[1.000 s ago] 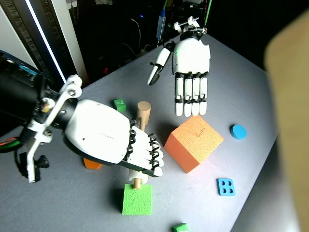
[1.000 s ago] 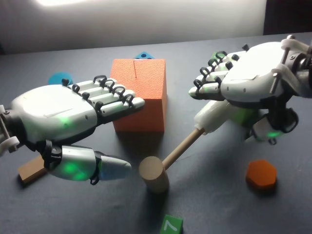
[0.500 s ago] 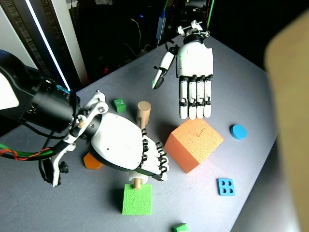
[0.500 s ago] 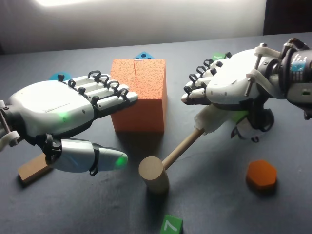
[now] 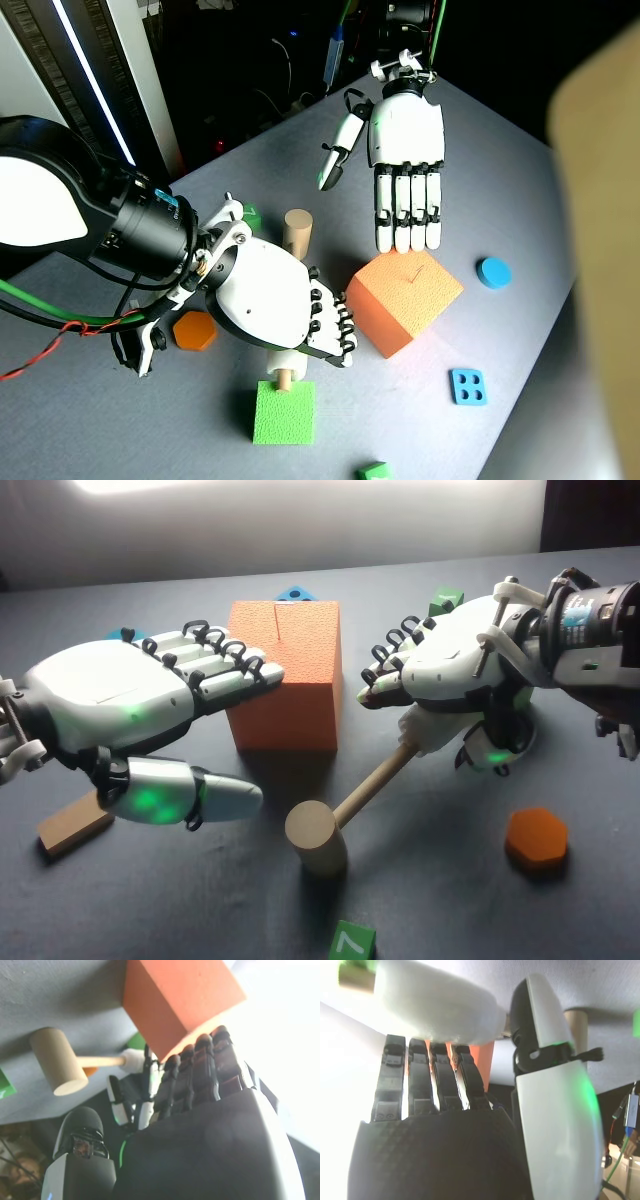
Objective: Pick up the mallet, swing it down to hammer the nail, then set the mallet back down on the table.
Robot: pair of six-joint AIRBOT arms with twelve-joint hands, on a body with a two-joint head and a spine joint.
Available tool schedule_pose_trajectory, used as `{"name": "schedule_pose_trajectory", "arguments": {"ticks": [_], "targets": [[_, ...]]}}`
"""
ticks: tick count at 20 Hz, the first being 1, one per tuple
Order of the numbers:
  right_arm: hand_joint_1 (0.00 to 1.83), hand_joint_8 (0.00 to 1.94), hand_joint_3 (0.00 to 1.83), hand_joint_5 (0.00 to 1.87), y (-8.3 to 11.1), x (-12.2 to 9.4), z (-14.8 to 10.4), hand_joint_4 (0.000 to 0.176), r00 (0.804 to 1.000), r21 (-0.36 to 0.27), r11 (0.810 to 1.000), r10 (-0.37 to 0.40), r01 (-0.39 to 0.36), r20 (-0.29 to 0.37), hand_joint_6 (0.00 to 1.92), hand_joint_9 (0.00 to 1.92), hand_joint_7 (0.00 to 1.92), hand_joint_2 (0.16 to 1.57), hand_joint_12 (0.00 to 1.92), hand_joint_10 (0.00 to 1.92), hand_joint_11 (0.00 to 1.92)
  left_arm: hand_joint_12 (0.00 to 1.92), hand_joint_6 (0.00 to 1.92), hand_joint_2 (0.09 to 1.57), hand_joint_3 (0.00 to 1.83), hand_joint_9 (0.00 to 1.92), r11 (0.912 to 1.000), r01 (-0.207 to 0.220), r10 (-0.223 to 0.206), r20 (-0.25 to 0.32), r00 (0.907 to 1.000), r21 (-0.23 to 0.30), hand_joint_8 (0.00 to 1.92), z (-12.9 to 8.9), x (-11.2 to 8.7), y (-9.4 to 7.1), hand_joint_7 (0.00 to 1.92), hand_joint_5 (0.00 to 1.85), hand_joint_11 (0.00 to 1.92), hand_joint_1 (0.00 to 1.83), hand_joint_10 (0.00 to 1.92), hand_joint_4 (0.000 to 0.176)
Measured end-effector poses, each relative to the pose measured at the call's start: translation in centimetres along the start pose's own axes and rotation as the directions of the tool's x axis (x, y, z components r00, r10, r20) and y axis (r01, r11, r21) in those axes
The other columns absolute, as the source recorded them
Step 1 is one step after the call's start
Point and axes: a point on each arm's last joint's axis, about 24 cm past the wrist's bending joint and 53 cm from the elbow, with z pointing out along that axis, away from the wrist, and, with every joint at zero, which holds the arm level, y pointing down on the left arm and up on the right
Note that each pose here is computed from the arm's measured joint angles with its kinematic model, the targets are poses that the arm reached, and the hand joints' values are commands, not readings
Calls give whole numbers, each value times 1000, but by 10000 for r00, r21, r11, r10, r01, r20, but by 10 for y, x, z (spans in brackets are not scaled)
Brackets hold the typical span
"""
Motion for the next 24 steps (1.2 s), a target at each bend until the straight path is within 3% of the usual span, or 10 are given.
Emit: {"name": "schedule_pose_trajectory", "arguments": {"ticks": [9, 13, 24], "targets": [[1134, 2, 0, 148, -1, 1, 13, 0, 9998, 143, 9998, 150, -148, -165, 3, 48, 67, 1061, 370, 3, 0, 0, 0, 1198, 6, 0, 10000, 50, -50, 159, 9999, -31, 0, 4, -5, 6, 0, 0, 0, 0, 0, 0], [1161, 2, 0, 140, -1, 16, 19, 0, 9969, 77, 9994, 355, -351, -704, 0, 70, 86, 1033, 456, 4, 0, 0, 0, 1187, 0, 0, 9998, 185, -185, 130, 9997, 10, 0, 6, -2, 5, 0, 0, 0, 0, 0, 0], [1162, 4, 0, 103, -13, 31, 33, 0, 9942, 375, 9990, 287, -250, -1040, 5, 27, 45, 981, 361, 3, 0, 0, 3, 1183, 0, 0, 9987, 495, -497, 163, 9986, 106, 3, 9, 1, 7, 7, 8, 0, 0, 0, 0]]}}
